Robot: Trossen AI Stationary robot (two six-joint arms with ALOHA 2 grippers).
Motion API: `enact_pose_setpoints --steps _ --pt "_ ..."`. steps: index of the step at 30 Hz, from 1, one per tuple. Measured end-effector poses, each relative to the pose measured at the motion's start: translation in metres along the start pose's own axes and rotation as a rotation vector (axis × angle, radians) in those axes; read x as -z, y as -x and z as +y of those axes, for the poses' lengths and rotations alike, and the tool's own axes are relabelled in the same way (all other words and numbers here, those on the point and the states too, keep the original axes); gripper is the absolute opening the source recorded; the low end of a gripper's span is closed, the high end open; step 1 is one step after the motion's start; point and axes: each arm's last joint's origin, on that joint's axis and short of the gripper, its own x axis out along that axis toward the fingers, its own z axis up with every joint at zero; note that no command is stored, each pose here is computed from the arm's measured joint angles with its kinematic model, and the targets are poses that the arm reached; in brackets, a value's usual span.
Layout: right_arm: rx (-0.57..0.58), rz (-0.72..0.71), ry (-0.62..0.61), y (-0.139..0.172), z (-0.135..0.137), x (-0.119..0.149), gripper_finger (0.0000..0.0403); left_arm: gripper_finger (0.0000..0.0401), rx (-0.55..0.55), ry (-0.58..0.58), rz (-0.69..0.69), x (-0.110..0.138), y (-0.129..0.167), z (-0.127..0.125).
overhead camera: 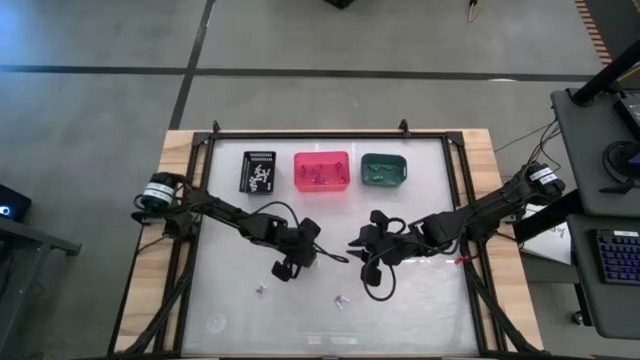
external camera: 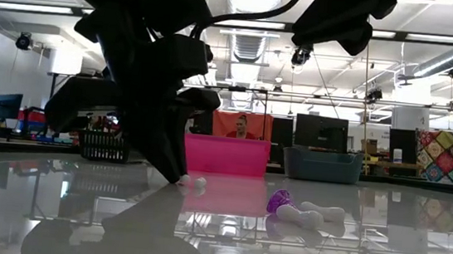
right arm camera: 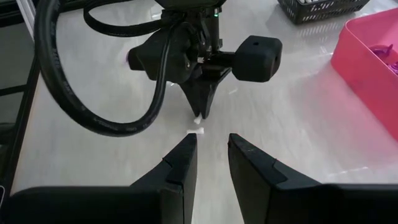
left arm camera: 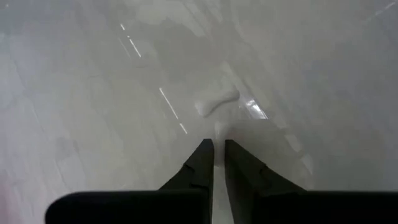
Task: Sort Halloween decoration
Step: Put the white bone toy into the black bin
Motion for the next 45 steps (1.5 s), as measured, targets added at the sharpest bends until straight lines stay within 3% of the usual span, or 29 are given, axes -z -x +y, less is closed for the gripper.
enact_pose_setpoints --steps 6,12,18,21,24,29,31,36,45 --pt "0.000 0.000 0.000 0.000 0.000 0.000 0.0082 0.0001 -0.004 0.029 0.021 0.001 0.013 0.000" --pt "0.000 0.000 0.001 0.000 0.000 0.000 0.0082 0.0000 -0.033 0.061 -0.039 -0.003 0.045 0.004" --pt "-0.001 0.001 0.001 0.000 0.000 0.000 0.0082 0.0000 -0.127 0.199 -0.088 0.007 0.085 0.020" --pt "0.000 0.002 0.001 0.000 0.000 0.001 0.0082 0.0000 -0.213 0.311 -0.094 0.026 0.104 0.033" --pt "-0.001 -0.001 0.000 -0.001 0.000 0.001 0.0082 0.0000 -0.375 0.477 -0.071 0.053 0.123 0.047" --pt "0.021 -0.021 -0.003 -0.001 -0.001 0.001 0.0082 0.0000 -0.726 0.861 0.013 0.111 0.155 0.070" --pt "0.028 -0.024 -0.002 -0.001 -0.001 0.001 0.0082 0.0000 -0.775 1.021 0.019 0.134 0.166 0.077" --pt "0.046 -0.030 0.001 -0.002 -0.002 0.002 0.0082 0.0000 -0.680 1.235 -0.033 0.176 0.175 0.088" --pt "0.047 -0.029 0.002 -0.002 -0.002 0.003 0.0082 0.0008 -0.664 1.284 -0.009 0.191 0.169 0.099"
